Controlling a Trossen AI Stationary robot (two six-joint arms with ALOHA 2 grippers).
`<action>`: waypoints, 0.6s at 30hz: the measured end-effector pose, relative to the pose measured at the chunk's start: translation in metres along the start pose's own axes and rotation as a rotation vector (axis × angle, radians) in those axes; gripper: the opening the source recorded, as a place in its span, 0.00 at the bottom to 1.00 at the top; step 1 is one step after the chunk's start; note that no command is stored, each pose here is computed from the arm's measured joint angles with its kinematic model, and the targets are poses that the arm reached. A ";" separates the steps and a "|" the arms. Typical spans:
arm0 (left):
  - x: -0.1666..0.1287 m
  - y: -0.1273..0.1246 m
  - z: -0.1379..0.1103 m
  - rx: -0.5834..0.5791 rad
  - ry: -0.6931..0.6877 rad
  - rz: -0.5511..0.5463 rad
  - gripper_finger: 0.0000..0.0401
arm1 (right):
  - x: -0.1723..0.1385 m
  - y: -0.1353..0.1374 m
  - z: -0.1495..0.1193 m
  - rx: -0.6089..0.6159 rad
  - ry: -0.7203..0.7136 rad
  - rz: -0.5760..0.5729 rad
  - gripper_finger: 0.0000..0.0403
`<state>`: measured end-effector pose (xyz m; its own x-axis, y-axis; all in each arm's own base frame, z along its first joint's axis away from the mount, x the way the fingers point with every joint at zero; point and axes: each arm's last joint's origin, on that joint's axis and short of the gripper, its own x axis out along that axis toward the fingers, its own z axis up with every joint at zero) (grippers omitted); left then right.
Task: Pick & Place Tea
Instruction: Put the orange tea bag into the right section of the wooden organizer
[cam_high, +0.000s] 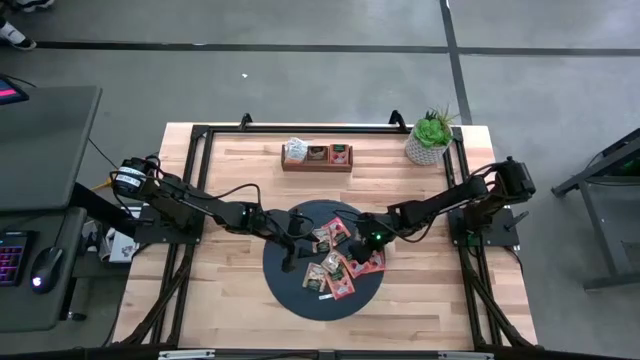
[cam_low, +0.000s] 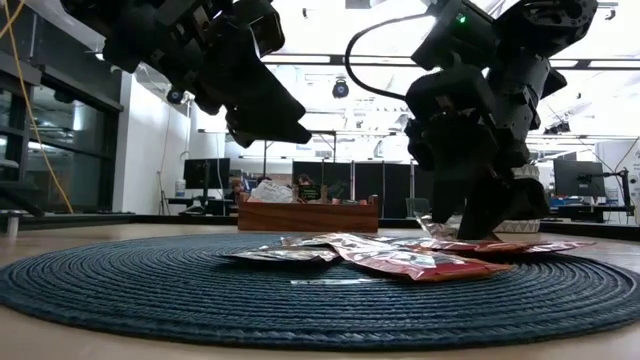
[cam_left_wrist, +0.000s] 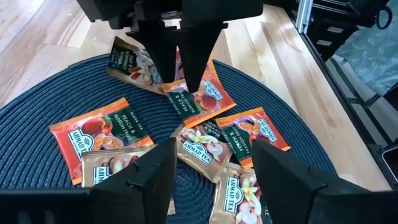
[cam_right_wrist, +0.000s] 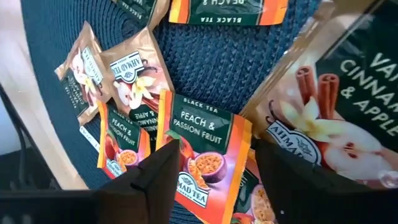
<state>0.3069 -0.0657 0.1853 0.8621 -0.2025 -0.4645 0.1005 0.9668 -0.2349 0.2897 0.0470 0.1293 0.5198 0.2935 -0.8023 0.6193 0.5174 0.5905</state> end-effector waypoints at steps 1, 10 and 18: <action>0.000 0.000 0.000 0.000 0.001 0.000 0.51 | 0.000 0.000 0.000 0.000 -0.002 -0.002 0.48; 0.000 0.000 0.000 0.000 0.003 0.000 0.51 | 0.000 -0.001 0.001 0.002 -0.029 -0.021 0.20; 0.000 0.001 -0.002 0.000 0.021 0.005 0.51 | 0.000 -0.001 0.002 -0.024 -0.045 -0.021 0.02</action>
<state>0.3059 -0.0655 0.1836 0.8521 -0.2010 -0.4833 0.0962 0.9677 -0.2329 0.2901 0.0450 0.1287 0.5328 0.2458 -0.8097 0.6167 0.5424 0.5705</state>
